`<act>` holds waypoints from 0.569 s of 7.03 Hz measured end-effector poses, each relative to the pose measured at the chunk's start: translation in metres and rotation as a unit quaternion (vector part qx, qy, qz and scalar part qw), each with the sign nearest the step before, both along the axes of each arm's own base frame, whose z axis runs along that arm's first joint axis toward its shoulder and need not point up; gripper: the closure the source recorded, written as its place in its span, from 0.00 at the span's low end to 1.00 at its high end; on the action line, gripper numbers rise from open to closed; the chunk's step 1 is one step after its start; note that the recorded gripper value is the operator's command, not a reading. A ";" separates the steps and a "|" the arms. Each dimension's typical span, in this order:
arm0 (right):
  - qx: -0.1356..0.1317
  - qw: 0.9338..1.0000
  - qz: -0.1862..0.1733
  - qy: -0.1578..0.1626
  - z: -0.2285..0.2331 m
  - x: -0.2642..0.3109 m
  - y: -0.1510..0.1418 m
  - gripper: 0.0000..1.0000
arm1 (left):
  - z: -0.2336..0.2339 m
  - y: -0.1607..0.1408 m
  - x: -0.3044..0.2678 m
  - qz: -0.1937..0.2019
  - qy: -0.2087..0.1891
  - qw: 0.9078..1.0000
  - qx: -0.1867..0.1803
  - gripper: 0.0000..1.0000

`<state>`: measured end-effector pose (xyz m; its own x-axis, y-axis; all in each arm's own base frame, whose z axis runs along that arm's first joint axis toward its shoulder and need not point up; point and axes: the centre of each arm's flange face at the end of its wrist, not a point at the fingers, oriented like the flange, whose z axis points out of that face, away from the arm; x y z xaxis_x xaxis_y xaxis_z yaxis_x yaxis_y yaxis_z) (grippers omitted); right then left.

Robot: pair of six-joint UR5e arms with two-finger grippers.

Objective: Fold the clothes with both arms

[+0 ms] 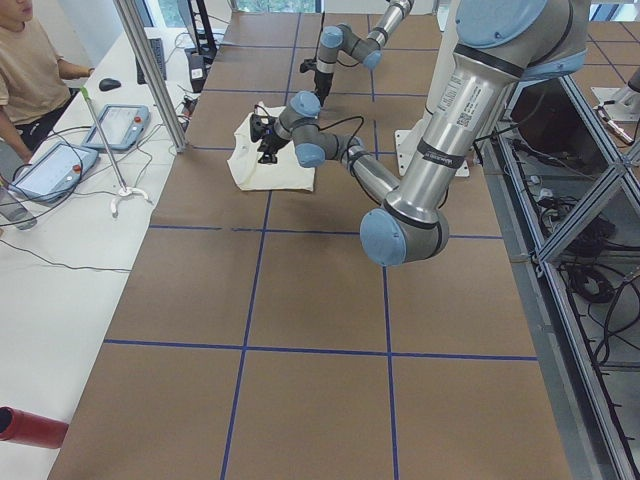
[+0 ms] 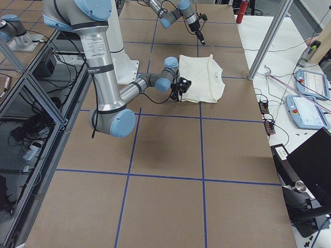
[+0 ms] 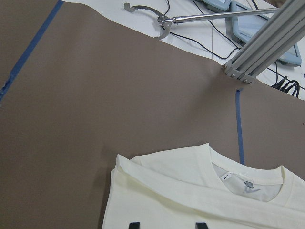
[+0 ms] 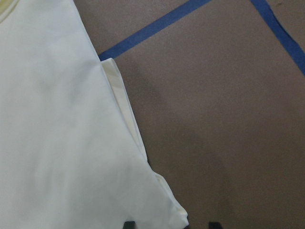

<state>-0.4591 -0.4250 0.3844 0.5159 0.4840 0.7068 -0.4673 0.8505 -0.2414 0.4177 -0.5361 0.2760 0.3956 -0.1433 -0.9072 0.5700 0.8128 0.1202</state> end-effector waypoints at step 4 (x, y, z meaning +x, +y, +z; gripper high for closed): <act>0.009 1.000 -0.004 0.000 -0.003 0.001 -0.001 1.00 | 0.004 0.001 0.000 0.000 -0.003 1.000 -0.002 0.51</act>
